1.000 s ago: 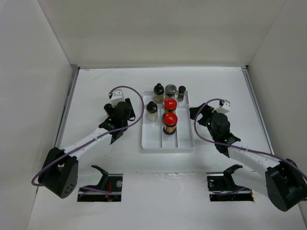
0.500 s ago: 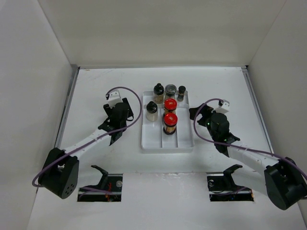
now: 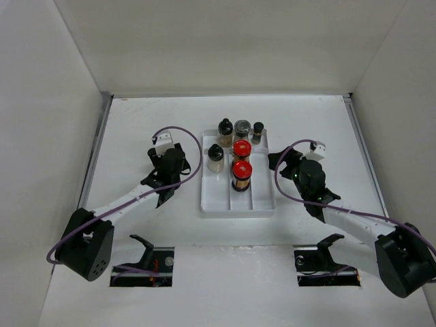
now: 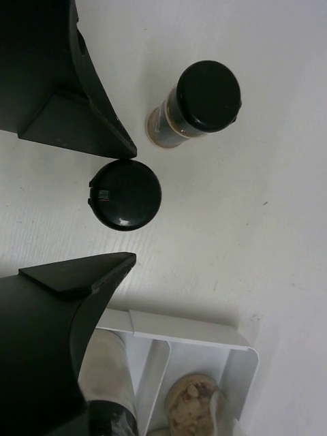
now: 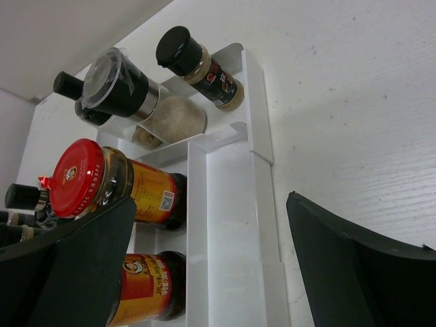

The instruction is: Organize the condiment bottles

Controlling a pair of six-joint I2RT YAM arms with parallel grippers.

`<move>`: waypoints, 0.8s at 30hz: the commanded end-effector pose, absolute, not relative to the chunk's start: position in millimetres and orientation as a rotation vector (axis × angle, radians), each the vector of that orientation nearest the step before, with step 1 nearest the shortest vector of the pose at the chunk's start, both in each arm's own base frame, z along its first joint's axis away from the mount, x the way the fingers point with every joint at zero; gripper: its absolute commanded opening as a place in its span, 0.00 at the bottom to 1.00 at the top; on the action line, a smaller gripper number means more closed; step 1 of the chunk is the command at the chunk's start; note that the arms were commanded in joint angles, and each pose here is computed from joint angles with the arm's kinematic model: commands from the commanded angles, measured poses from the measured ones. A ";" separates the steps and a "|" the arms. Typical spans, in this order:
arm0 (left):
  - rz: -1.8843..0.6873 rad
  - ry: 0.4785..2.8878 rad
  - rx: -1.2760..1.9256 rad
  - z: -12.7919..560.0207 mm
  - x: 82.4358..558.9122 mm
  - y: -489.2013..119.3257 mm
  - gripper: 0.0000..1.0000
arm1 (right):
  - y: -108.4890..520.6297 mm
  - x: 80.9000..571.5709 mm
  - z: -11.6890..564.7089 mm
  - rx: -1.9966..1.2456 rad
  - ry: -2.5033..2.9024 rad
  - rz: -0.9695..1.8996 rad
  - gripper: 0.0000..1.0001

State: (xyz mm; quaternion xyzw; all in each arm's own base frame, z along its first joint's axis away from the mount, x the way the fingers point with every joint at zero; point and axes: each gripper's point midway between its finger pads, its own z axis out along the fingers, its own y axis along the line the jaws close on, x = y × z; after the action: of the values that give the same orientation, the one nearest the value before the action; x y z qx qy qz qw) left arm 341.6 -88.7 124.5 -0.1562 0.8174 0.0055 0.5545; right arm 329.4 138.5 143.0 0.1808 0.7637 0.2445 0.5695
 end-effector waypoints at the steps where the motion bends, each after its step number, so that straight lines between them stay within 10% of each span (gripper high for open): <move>1: 0.012 1.918 -0.388 124.5 350.3 -88.4 0.53 | 148.4 337.3 176.7 0.399 1.698 0.632 0.99; 24: -0.205 1.864 -0.143 173.8 315.5 -159.7 0.27 | 148.6 336.4 178.6 0.397 1.693 0.634 1.00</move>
State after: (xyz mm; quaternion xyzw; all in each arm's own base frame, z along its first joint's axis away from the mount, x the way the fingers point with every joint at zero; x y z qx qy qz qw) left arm 323.6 -136.6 153.9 -0.0938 0.8068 -0.0576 0.5804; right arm 328.6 140.2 143.0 0.1786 0.7642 0.2459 0.5689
